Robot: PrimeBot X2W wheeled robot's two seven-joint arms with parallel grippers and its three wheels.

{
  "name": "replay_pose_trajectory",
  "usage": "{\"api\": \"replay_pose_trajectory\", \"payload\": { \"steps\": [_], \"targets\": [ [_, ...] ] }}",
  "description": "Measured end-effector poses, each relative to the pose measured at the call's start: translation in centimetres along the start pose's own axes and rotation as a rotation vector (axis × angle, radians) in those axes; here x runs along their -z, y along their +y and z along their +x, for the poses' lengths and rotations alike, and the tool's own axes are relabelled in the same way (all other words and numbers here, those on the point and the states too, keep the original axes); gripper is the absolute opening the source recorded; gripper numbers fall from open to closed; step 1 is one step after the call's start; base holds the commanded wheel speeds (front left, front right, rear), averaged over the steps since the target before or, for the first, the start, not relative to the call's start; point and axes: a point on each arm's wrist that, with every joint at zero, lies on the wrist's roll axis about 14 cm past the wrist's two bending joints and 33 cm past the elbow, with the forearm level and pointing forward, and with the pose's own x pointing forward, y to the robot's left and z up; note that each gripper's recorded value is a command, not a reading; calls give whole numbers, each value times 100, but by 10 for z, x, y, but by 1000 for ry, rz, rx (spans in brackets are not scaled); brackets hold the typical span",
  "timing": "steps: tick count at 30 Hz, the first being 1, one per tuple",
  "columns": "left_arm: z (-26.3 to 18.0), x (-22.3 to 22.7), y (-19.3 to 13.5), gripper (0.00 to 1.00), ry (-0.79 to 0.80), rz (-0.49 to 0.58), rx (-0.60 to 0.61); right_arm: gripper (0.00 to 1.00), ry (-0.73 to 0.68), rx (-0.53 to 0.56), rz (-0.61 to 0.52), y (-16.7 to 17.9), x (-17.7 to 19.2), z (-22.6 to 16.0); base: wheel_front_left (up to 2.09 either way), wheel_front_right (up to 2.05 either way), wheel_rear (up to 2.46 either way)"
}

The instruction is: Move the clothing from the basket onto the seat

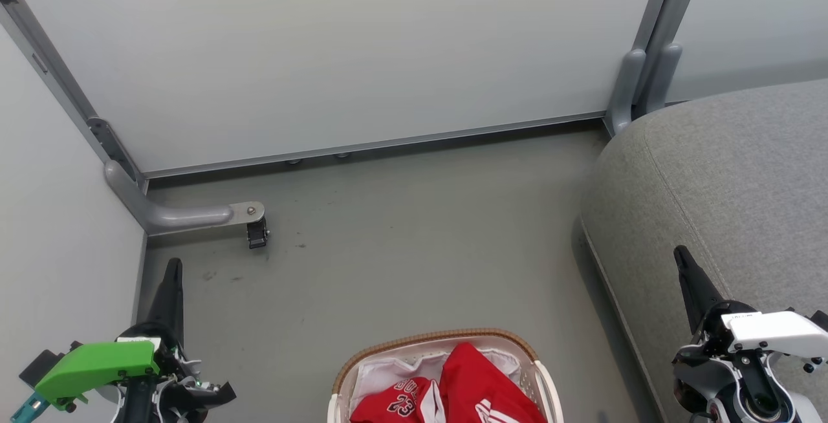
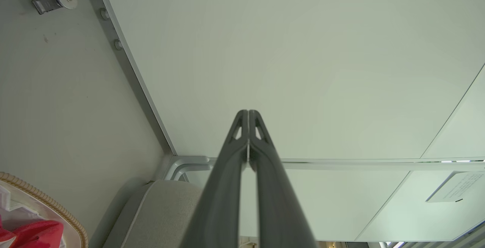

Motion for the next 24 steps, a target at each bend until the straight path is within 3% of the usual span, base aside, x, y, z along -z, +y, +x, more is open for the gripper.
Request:
{"api": "replay_pose_trajectory", "payload": {
  "steps": [24],
  "targets": [
    [0, 0, 0, 0, 0, 0, 0, 0, 0, 0, 0, 0, 0, 0, 0, 0, 0]
  ]
}}
